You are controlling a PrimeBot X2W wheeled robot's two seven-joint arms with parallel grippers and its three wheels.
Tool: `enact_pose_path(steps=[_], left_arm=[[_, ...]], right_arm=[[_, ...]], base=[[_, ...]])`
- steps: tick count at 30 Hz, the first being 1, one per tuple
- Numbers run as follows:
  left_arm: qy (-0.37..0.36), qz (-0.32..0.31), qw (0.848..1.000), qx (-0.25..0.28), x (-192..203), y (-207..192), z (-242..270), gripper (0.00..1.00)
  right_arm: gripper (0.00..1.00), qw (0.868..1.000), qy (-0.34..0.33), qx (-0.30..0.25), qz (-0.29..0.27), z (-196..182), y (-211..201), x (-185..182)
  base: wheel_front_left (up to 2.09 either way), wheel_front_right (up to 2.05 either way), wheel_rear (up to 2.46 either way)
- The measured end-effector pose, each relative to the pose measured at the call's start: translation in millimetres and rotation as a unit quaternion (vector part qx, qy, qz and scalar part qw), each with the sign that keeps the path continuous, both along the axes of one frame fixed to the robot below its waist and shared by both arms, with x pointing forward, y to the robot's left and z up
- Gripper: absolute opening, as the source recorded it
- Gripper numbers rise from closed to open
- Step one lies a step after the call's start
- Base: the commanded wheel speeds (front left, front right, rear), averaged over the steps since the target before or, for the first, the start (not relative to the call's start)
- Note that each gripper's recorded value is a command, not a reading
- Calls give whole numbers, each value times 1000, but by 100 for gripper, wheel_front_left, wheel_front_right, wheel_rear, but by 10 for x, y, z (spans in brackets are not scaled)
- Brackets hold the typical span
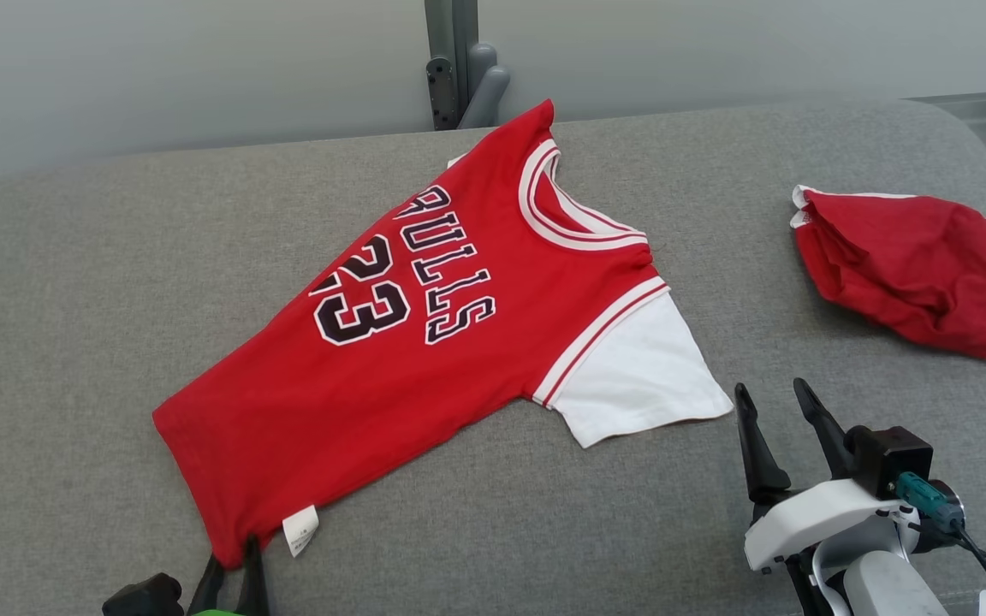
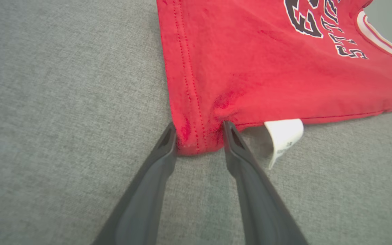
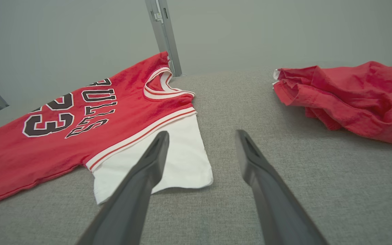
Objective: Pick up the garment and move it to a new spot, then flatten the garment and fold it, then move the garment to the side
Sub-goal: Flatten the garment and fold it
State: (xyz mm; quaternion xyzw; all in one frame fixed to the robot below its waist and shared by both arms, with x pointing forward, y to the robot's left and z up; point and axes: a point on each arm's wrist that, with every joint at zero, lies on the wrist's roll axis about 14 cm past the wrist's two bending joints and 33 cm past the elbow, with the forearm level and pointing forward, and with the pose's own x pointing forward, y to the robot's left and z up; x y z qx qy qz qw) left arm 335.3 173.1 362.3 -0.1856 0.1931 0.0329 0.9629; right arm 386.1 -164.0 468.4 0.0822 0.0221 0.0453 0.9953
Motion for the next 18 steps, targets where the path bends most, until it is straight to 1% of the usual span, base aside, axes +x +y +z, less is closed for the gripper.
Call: enact_pose_path(steps=[1, 4, 11, 18], left_arm=[[0, 0, 1000, 0, 0, 0, 0, 20], [-3, -1, 1000, -5, 3, -7, 9, 0], [-15, -5, 1000, -1, 34, 7, 64, 0], [-21, -8, 1000, 9, 74, 32, 94, 0]], right_arm=[[100, 1000, 0, 0, 0, 0, 0, 0], [100, 1000, 1, 1, 1, -7, 9, 8], [100, 1000, 20, 5, 1, -121, 17, 74], [100, 997, 72, -7, -1, -422, -4, 236]], base=[[0, 0, 0], [0, 0, 0], [0, 0, 0], [0, 0, 0]])
